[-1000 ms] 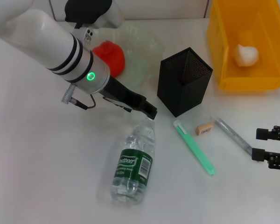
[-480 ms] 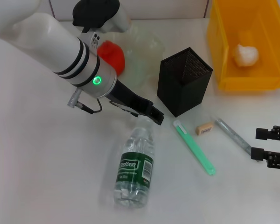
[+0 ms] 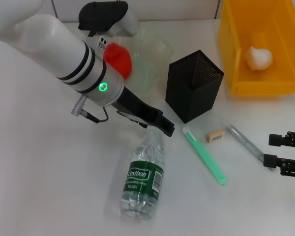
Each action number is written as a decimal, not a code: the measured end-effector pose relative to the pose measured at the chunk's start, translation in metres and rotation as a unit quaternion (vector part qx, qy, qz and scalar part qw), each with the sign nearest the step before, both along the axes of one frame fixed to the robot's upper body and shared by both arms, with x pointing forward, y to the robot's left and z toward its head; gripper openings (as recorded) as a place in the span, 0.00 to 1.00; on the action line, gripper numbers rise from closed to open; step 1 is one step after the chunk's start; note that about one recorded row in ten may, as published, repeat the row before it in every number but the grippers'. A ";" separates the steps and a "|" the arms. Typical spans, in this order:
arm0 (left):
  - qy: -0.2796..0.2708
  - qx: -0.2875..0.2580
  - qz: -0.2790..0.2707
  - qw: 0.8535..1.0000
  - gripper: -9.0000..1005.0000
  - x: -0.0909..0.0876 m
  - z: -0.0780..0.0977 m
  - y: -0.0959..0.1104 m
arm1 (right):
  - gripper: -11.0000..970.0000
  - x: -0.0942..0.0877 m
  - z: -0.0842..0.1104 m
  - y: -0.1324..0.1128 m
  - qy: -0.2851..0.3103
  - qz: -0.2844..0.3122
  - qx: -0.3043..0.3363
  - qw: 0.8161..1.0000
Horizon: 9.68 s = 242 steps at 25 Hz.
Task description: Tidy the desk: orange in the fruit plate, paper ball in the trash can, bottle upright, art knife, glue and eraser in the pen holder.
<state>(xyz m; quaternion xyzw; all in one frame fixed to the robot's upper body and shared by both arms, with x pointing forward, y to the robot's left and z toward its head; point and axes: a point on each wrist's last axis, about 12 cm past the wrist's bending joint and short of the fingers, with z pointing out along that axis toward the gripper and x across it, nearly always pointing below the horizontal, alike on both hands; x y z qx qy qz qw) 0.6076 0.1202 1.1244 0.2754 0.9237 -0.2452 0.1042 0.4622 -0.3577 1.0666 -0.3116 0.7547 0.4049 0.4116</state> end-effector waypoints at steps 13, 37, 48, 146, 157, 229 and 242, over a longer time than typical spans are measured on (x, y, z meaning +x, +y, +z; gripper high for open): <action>-0.005 0.005 0.004 1.000 0.73 0.001 -0.003 0.002 | 0.71 0.005 0.000 0.003 -0.005 -0.001 -0.002 1.000; -0.014 0.022 -0.012 1.000 0.52 -0.003 -0.010 0.001 | 0.71 0.010 0.000 0.003 -0.009 -0.007 -0.009 1.000; -0.040 -0.001 -0.037 0.998 0.48 -0.008 0.005 0.000 | 0.71 0.011 -0.001 0.004 -0.010 -0.011 -0.012 1.000; -0.393 -0.418 -0.130 0.809 0.83 -0.135 0.003 0.199 | 0.68 0.049 0.029 0.025 -0.040 -0.065 0.118 0.990; -0.334 -0.393 -0.141 0.845 0.82 -0.155 -0.072 0.150 | 0.67 0.087 0.134 0.046 0.035 0.045 -0.046 0.997; -0.293 -0.349 -0.163 0.875 0.82 -0.143 -0.095 0.124 | 0.50 0.114 0.064 0.228 0.250 -0.012 -0.438 0.863; -0.293 -0.348 -0.164 0.875 0.82 -0.143 -0.095 0.124 | 0.50 0.115 0.063 0.231 0.250 -0.010 -0.442 0.861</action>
